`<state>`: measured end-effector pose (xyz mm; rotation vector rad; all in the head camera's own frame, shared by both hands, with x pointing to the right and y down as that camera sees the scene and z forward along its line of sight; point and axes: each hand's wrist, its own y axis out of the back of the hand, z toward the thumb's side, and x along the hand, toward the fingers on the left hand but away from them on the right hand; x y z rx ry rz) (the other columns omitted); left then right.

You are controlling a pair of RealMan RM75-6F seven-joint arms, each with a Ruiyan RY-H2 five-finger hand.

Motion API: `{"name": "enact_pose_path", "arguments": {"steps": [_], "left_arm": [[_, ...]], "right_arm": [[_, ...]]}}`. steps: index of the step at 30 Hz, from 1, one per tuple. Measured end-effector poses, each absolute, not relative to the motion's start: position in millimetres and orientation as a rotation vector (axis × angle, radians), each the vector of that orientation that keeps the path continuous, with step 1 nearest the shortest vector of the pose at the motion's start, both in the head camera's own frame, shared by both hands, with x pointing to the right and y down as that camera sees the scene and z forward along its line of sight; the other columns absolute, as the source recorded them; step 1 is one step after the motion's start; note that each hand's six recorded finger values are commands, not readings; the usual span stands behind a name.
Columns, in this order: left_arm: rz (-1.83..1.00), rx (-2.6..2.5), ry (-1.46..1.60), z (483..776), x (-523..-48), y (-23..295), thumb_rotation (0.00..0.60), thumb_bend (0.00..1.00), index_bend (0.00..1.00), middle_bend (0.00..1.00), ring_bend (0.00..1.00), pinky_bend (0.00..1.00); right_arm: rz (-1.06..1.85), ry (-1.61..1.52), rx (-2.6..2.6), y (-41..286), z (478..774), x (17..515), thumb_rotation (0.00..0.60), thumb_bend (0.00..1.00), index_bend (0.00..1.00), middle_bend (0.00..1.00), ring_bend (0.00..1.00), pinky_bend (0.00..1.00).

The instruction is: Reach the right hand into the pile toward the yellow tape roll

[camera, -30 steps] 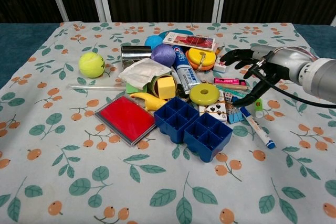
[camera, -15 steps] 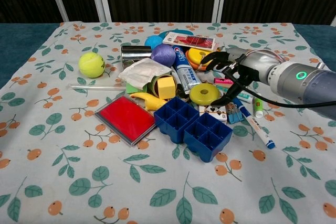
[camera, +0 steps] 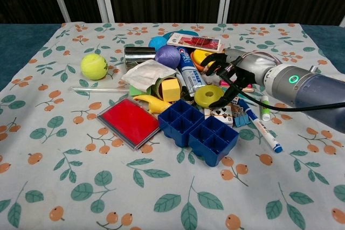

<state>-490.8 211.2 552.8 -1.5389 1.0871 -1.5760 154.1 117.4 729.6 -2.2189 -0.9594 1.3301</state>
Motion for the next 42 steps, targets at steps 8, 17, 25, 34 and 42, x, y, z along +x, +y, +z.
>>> {"name": "enact_pose_path", "arguments": {"steps": [8, 17, 25, 34, 42], "left_arm": [[-1.577, -1.538, 1.089, 553, -491, 211, 0.600, 0.52, 0.07, 0.00, 0.00, 0.04], [-1.579, -1.539, 1.091, 553, -491, 211, 0.600, 0.51, 0.07, 0.00, 0.00, 0.04], [-1.580, -1.540, 1.091, 553, -491, 211, 0.600, 0.51, 0.07, 0.00, 0.00, 0.04], [-1.582, -1.538, 1.091, 552, -491, 211, 0.600, 0.52, 0.08, 0.00, 0.00, 0.04], [-1.583, -1.539, 1.087, 553, -491, 211, 0.600, 0.51, 0.08, 0.00, 0.00, 0.04]], "right_arm": [[1.329, -0.962, -2.232, 118, 731, 152, 0.600, 0.12, 0.19, 0.27, 0.27, 0.21], [1.314, -0.991, -2.243, 116, 731, 150, 0.600, 0.22, 0.22, 0.40, 0.38, 0.21], [1.286, -1.099, -2.272, 112, 727, 153, 0.600, 0.25, 0.23, 0.40, 0.40, 0.22], [1.264, -1.114, -2.266, 110, 716, 162, 0.600, 0.25, 0.23, 0.40, 0.40, 0.22], [1.190, -1.160, -2.246, 96, 686, 172, 0.600, 0.25, 0.23, 0.40, 0.40, 0.22]]}}
